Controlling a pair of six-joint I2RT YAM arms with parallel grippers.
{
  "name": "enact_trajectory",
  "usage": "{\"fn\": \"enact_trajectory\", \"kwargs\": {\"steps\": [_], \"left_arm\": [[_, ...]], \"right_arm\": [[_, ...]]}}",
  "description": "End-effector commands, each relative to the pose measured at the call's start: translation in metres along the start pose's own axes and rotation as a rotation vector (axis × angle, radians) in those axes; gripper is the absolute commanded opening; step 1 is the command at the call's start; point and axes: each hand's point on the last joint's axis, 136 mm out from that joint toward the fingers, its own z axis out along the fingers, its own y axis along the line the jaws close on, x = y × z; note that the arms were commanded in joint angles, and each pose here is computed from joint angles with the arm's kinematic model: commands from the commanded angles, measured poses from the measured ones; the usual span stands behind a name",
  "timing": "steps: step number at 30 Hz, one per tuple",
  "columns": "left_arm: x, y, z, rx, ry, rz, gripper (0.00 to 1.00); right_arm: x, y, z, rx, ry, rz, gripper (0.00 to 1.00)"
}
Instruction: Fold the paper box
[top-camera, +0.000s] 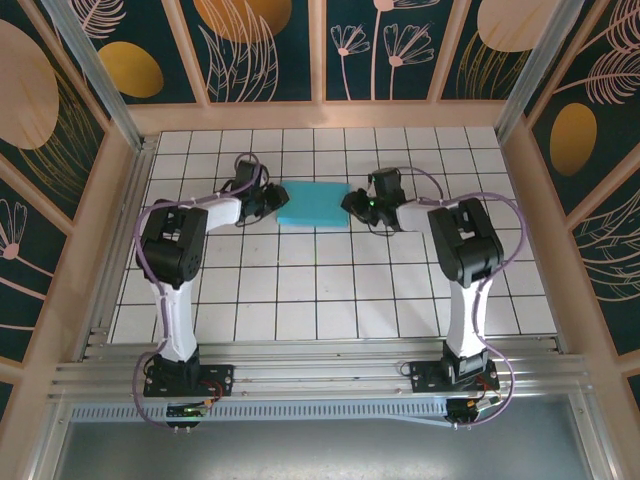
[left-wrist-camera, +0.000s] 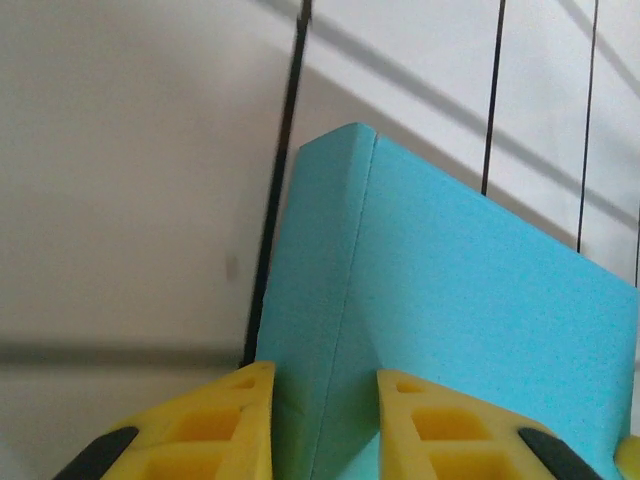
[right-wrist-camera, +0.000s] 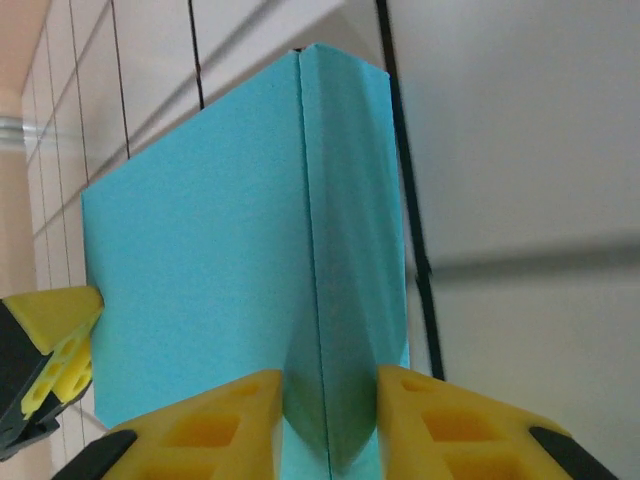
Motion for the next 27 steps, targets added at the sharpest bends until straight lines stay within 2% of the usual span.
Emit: {"fn": "enact_trajectory", "kwargs": {"steps": [1,5,11,17,22,27], "left_arm": [[-0.012,-0.02,0.02,0.101,0.041,-0.006,0.25],[-0.046,0.002,0.047,0.053,0.027,-0.017,0.26],[-0.076,0.017,0.072,0.059,0.004,-0.054,0.28],[-0.097,0.026,0.073,0.033,-0.05,-0.061,0.3],[-0.112,0.025,0.065,0.027,-0.073,-0.041,0.35],[-0.119,0.024,0.057,0.002,-0.086,-0.014,0.38]], "right_arm": [[0.0,0.031,0.033,-0.074,0.044,-0.035,0.29],[-0.032,0.037,0.061,-0.073,-0.002,-0.046,0.29],[-0.064,0.043,0.092,-0.079,-0.052,-0.079,0.27],[-0.088,0.05,0.107,-0.083,-0.086,-0.129,0.32],[-0.094,0.05,0.106,-0.078,-0.08,-0.155,0.33],[-0.099,0.05,0.098,-0.062,-0.082,-0.158,0.42]]}}
